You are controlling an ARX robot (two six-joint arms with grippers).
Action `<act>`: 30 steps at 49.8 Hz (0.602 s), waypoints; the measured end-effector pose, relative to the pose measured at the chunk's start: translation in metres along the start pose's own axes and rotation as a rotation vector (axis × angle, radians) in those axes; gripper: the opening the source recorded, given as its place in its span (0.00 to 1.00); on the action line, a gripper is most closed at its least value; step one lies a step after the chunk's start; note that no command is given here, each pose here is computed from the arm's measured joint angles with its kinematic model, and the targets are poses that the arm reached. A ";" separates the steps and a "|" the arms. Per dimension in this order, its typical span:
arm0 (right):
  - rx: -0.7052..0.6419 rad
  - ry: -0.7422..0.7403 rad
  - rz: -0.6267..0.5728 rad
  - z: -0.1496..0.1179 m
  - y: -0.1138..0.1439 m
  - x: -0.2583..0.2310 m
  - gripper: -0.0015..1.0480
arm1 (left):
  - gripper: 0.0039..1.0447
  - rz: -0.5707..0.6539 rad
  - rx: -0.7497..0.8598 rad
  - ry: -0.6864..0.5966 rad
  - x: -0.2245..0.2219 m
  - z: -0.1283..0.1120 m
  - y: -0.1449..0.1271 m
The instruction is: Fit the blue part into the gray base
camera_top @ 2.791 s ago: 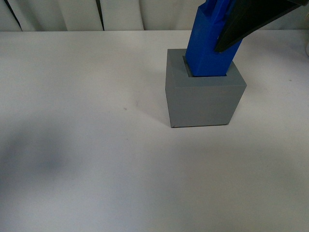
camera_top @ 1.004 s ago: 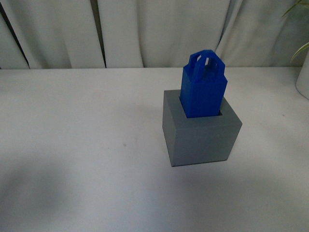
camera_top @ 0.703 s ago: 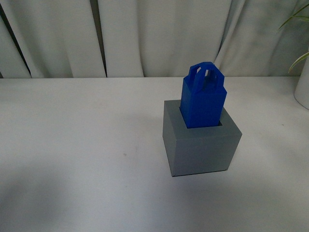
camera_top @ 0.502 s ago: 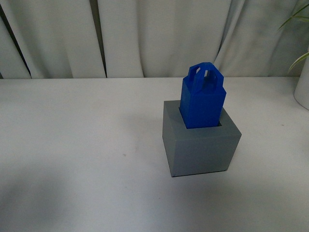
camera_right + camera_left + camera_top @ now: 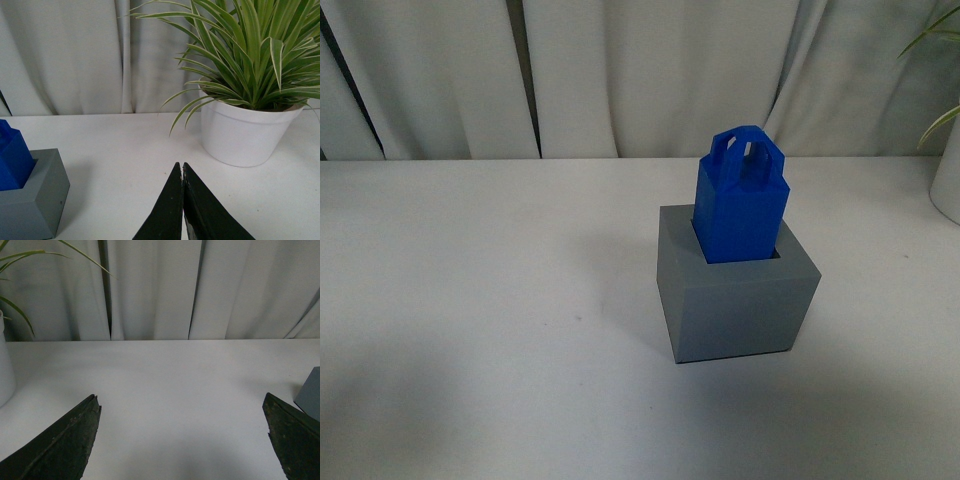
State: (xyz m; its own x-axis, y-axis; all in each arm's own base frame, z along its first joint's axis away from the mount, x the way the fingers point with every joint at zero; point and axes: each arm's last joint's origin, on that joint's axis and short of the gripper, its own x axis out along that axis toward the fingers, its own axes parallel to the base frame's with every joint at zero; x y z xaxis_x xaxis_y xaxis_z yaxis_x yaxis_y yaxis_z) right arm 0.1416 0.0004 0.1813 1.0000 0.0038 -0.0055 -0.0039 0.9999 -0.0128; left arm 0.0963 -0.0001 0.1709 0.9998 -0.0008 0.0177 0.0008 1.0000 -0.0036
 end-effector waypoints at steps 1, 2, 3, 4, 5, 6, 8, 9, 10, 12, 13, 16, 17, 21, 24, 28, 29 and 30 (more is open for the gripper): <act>0.000 -0.001 0.000 -0.001 0.000 -0.001 0.02 | 0.94 0.000 0.000 0.000 0.000 0.000 0.000; 0.000 -0.001 -0.001 -0.001 0.000 -0.002 0.02 | 0.94 0.000 0.000 0.000 0.000 0.000 0.000; 0.000 -0.001 -0.001 -0.002 0.000 -0.004 0.02 | 0.94 0.000 0.000 0.000 0.000 0.000 0.000; 0.000 0.000 -0.001 -0.003 0.000 -0.005 0.02 | 0.94 -0.001 0.000 0.000 0.000 0.000 0.000; 0.000 0.000 -0.001 -0.003 0.000 -0.005 0.02 | 0.94 0.000 0.000 0.000 0.000 0.000 0.000; 0.000 0.000 -0.001 -0.004 0.000 -0.006 0.02 | 0.94 0.000 0.000 0.000 0.000 0.000 0.000; 0.000 0.001 -0.001 -0.005 0.000 -0.008 0.02 | 0.94 0.000 0.000 0.000 0.000 0.000 0.000; 0.000 0.000 -0.001 -0.005 0.000 -0.010 0.02 | 0.94 0.000 0.000 0.000 0.000 0.000 0.000; 0.000 0.000 0.000 -0.006 0.000 -0.011 0.02 | 0.94 0.000 0.000 0.000 0.000 0.000 0.000; 0.000 -0.002 0.000 -0.008 0.000 -0.012 0.02 | 0.94 0.000 0.000 0.000 0.000 0.000 0.000; 0.000 -0.012 -0.001 -0.011 0.000 -0.014 0.02 | 0.94 0.000 0.000 0.000 0.000 0.000 0.000; 0.000 -0.006 -0.001 -0.014 0.000 -0.015 0.02 | 0.94 0.000 0.000 0.000 0.000 0.000 0.000; 0.001 -0.008 -0.002 -0.014 0.000 -0.016 0.02 | 0.94 -0.001 0.000 0.000 0.000 0.000 0.000; 0.001 -0.010 -0.001 -0.014 0.000 -0.019 0.02 | 0.94 0.000 0.000 0.000 0.000 0.000 0.000; 0.001 -0.013 -0.001 -0.013 0.000 -0.021 0.02 | 0.94 0.000 0.000 0.000 0.000 0.000 0.000; 0.001 -0.014 -0.001 -0.013 0.000 -0.024 0.02 | 0.94 0.000 0.000 0.000 0.000 0.000 0.000; 0.001 -0.013 -0.001 -0.013 0.000 -0.025 0.02 | 0.94 0.000 0.000 0.000 0.000 0.000 0.000; 0.001 -0.013 -0.001 -0.013 0.000 -0.025 0.02 | 0.94 0.000 0.000 0.000 0.000 0.000 0.000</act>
State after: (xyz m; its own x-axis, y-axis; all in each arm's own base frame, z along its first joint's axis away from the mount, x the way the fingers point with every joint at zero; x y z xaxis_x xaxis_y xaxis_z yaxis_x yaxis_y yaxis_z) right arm 0.1164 0.0003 0.1683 1.0000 0.0034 0.0071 -0.0034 0.9999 -0.0116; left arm 0.0963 -0.0001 0.1709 0.9998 -0.0011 0.0177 0.0012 1.0000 -0.0036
